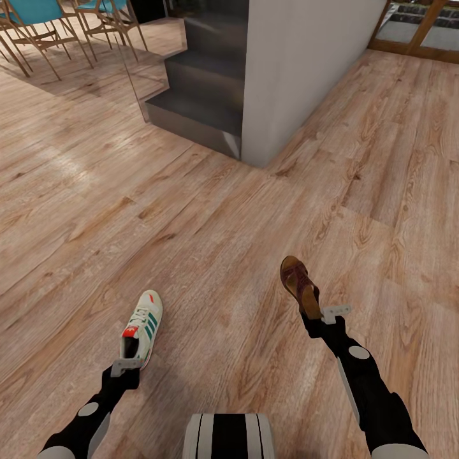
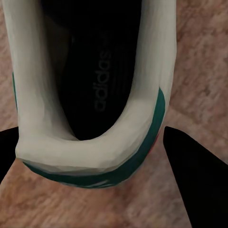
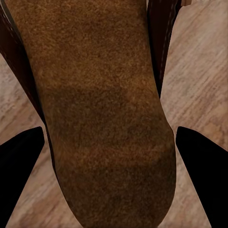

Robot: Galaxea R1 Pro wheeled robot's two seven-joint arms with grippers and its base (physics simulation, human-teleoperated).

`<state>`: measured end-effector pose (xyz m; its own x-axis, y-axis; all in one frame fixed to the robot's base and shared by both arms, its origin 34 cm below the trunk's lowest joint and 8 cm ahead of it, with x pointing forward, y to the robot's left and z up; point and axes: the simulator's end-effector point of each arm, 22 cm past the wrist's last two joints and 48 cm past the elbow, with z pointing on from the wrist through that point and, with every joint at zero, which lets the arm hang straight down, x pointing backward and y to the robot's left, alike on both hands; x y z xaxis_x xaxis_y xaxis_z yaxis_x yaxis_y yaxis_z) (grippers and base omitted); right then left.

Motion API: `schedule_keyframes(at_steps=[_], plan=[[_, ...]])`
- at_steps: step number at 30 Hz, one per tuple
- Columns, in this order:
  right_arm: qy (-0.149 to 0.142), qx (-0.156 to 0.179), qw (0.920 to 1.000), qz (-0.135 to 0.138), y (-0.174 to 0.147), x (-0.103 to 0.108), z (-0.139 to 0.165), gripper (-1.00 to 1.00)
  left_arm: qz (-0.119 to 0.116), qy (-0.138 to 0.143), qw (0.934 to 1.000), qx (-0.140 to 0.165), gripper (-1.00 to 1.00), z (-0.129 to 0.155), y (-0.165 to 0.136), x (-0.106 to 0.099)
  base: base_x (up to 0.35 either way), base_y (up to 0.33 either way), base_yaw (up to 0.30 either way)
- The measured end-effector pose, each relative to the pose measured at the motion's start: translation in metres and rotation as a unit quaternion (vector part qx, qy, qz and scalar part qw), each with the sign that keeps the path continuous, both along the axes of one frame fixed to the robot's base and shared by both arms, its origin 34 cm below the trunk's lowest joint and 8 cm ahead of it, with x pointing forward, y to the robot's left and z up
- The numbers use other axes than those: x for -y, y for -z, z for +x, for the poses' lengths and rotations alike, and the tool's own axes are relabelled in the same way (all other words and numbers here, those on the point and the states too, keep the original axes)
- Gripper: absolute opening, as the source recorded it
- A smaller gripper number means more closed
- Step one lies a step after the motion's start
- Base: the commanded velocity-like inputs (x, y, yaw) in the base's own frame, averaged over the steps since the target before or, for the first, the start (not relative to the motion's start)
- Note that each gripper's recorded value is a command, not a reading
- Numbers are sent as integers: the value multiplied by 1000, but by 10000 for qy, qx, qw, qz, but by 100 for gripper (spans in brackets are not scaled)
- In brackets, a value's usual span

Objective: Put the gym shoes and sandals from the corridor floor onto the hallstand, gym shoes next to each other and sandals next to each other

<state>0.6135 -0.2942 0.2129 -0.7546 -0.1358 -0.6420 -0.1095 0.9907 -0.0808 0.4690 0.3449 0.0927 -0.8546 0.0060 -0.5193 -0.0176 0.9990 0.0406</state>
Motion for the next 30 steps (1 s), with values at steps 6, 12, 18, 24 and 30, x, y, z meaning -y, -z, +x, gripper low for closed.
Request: schedule_keyframes(at_steps=[6,12,18,24,30], plan=[[0,-14,10000,2,1,0,-1,-100,36,15,10000,28,-100,2,-2,-4,0,0,0],[-2,-102,9999,10,7,-1,-7,-100,42,34,10000,47,-100,3,-2,-4,0,0,0],[-2,-224,9997,46,13,-3,-16,-100,23,45,9999,132,-100,10,-9,-1,0,0,0],[-3,-116,9999,50,1,-3,-10,-100,10,44,9997,260,-100,20,-20,1,0,0,0],[-9,-63,10000,70,-7,-5,-8,-100,10,41,9993,376,-100,29,-30,1,0,0,0]])
